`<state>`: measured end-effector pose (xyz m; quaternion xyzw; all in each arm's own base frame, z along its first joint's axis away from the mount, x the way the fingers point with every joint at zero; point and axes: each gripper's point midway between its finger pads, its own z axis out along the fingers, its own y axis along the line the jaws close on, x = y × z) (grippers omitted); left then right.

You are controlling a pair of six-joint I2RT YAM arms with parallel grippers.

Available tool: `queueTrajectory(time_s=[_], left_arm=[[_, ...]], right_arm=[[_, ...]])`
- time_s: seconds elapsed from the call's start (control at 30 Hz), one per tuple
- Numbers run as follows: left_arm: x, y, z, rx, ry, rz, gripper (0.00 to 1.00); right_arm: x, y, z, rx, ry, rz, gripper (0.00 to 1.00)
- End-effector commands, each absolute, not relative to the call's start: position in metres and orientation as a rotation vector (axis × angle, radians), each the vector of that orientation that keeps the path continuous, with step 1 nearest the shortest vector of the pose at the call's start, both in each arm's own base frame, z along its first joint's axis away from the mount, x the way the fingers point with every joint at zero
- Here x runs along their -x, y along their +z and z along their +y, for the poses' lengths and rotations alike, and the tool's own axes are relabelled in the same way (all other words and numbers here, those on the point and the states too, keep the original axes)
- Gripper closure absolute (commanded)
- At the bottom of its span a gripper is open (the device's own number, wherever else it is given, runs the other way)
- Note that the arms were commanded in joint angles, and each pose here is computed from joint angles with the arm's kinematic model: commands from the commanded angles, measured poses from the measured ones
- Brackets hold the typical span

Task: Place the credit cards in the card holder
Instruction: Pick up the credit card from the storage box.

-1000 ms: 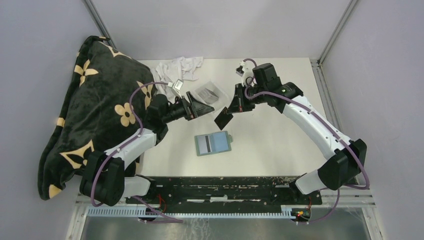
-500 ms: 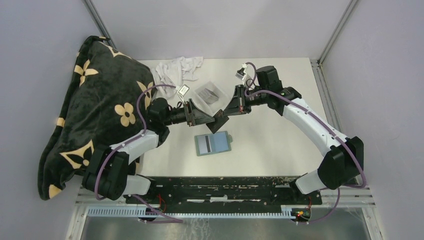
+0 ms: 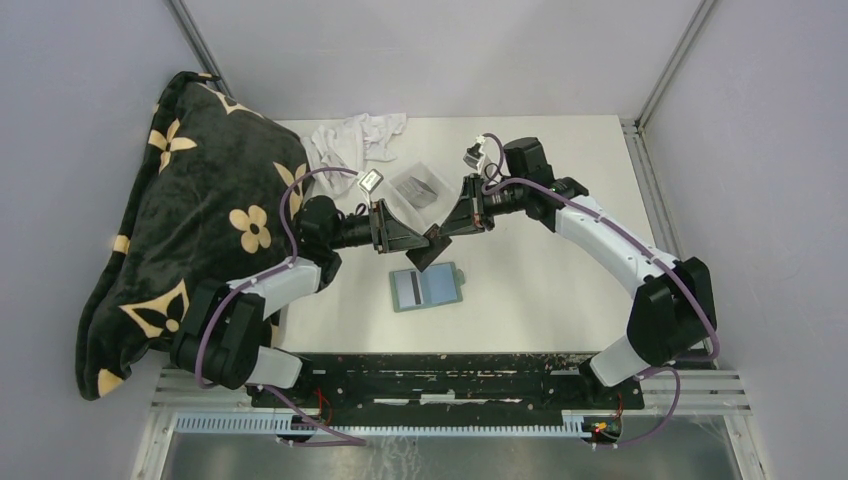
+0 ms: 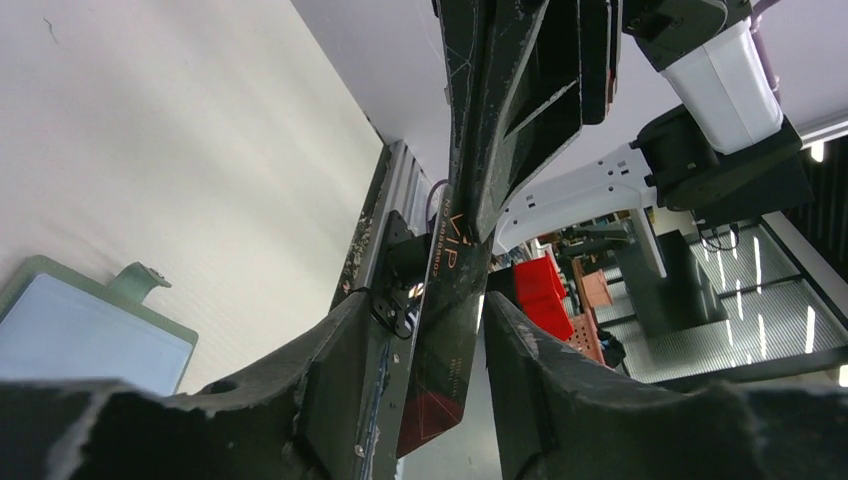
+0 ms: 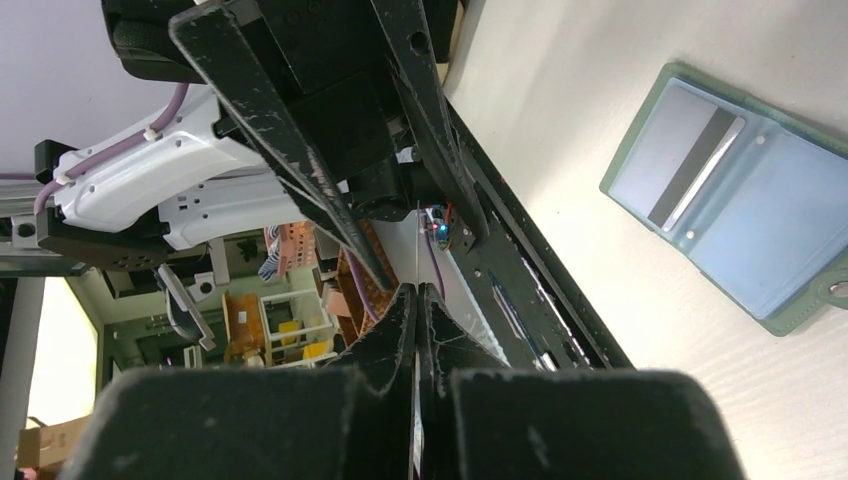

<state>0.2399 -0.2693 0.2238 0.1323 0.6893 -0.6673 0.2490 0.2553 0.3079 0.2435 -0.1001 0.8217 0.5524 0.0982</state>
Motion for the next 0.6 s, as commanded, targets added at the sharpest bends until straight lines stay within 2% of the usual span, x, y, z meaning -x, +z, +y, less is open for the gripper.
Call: queueTrajectory(time_s=[0.0,0.57], left_arm=[[-0.228,0.23,-0.27,-0.427,-1.882,1.853,0.51],[-0.23,0.215,-0.261,-0.403,-1.868,1.882,0.62]], right_arm=[[-0.258,0.254,0.313,0.354,1.69,2.366,0.99],[-0.258,0.245,0.309,0.356,1.673,2.408,0.99]])
